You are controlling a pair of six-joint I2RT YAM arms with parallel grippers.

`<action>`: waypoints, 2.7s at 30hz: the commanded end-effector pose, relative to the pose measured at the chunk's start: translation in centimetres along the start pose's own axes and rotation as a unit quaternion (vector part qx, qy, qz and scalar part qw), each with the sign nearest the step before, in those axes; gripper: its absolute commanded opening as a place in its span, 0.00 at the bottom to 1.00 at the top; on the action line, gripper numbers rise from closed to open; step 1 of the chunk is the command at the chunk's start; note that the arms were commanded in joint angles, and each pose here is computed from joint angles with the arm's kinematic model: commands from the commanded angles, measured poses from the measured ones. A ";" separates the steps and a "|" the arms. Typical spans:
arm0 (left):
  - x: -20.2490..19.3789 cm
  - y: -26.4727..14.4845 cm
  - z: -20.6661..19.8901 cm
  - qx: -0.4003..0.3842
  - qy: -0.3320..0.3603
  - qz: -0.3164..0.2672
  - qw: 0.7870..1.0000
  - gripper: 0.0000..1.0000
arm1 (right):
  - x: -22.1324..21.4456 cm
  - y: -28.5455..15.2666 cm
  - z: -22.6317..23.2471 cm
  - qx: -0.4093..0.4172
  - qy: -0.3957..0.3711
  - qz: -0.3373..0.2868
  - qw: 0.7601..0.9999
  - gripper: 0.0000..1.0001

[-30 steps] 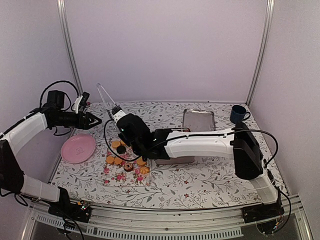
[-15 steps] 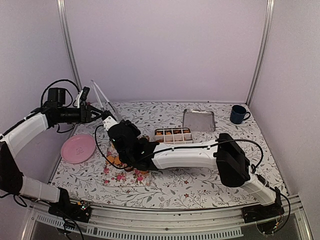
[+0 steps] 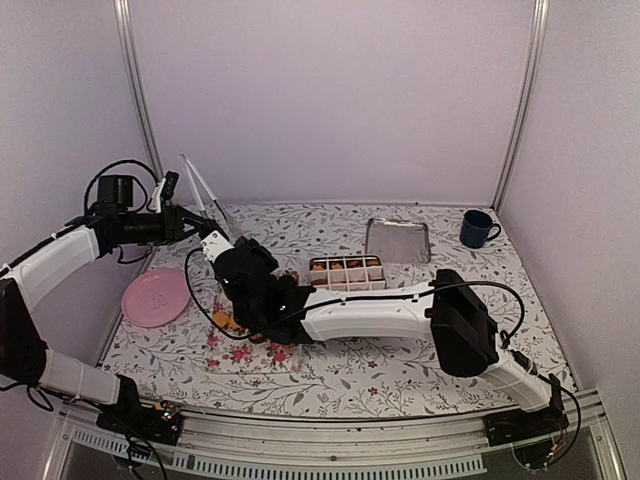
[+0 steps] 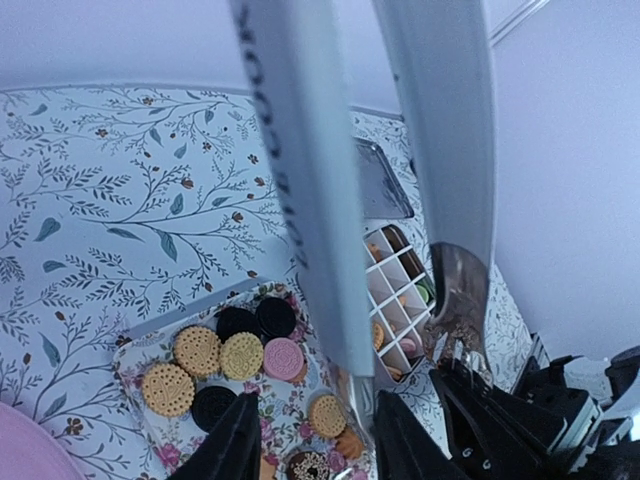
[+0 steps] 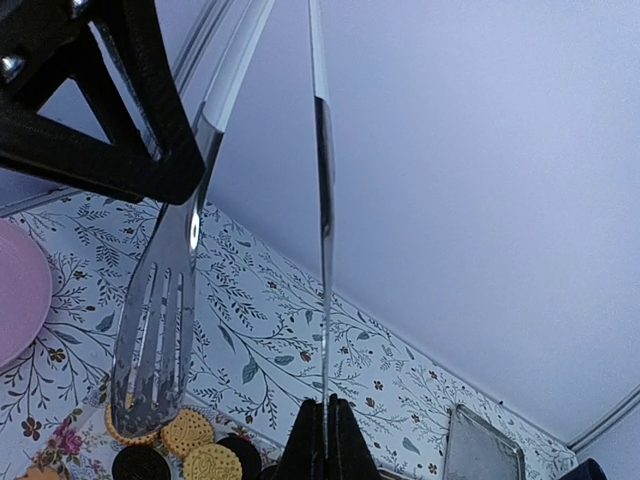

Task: Pack the cookies
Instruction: Pass from the right arm to the left, then pass from the left arm to the right

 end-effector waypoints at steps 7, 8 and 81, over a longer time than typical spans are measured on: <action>-0.5 1.3 1.8 0.032 -0.012 -0.004 0.999 0.04 | 2.6 -1.4 0.6 0.002 0.048 -0.042 0.998 0.00; -0.6 1.3 2.1 0.044 -0.009 -0.005 0.999 0.01 | 2.6 -1.6 0.5 0.001 0.049 -0.043 0.998 0.00; -3.1 1.3 -7.1 -0.017 0.531 0.100 0.841 0.00 | 4.9 -2.8 -12.3 0.596 0.255 -0.006 0.761 0.99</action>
Point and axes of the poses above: each gripper's point midway between its finger pads, its own y axis out along the fingers, its own z axis along the line the jaws close on, x = y × z, the point moved 8 cm from there along -y, back along the fingers, and after that the axes turned 4 degrees about y, right-handed, at the moved point
